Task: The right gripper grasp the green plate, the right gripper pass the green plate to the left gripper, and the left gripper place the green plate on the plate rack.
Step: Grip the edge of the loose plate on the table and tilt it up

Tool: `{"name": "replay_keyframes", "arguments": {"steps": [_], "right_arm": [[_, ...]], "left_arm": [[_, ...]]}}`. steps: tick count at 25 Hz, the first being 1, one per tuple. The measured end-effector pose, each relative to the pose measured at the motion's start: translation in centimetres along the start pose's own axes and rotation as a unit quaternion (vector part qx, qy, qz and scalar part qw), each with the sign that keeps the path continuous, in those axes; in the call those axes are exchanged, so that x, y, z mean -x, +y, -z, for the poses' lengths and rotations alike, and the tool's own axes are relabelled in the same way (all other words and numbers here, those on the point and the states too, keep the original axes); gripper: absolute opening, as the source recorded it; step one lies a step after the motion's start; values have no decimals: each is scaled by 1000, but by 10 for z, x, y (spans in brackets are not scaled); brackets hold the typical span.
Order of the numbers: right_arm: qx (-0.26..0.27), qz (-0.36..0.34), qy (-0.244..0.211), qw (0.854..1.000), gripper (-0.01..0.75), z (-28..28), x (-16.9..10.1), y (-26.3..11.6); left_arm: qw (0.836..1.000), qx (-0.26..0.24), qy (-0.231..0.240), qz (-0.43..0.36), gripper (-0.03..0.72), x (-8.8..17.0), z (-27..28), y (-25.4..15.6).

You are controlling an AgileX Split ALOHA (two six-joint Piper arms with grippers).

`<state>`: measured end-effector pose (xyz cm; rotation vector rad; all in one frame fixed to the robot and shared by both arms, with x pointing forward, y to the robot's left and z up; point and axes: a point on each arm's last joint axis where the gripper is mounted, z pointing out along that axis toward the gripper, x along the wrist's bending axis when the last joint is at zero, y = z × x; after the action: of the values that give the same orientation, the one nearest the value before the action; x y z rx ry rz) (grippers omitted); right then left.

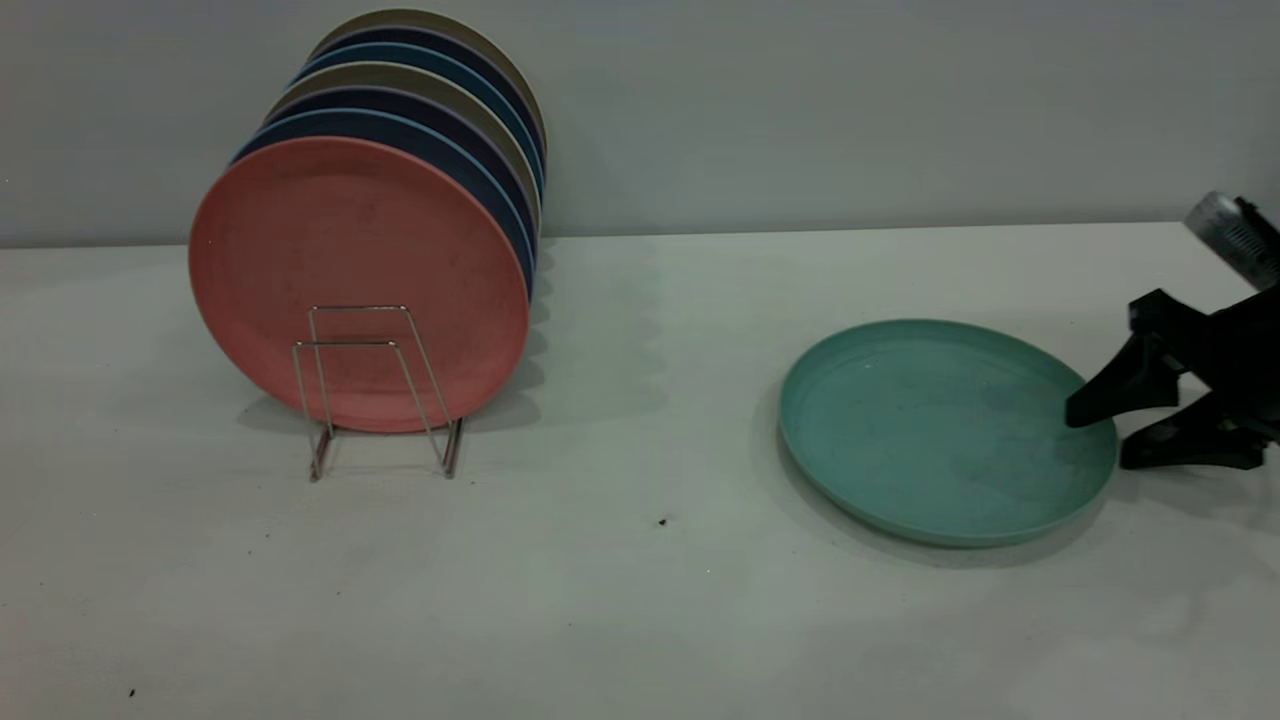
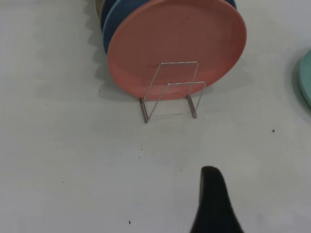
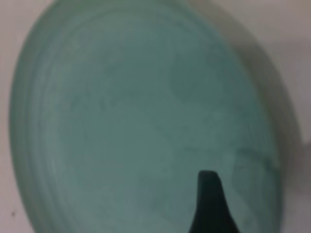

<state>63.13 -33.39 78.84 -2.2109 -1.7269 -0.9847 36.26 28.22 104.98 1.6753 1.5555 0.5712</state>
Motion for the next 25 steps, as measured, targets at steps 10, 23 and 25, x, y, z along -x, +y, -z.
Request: {"name": "replay_keyframes", "arguments": {"steps": [10,23,25], "right_arm": [[-8,18,-11,1000,161,-17,-13,-6],[6,145,-70,987,13,30,-40,16],[14,167,-73,983,13,41,-52,20]], "left_arm": [[1000,0,-4,10,519,1,0,0],[988,-134,-48,66,519,-4,-51,-7],[983,-157,-60,77,519,-5,-66,-9]]}}
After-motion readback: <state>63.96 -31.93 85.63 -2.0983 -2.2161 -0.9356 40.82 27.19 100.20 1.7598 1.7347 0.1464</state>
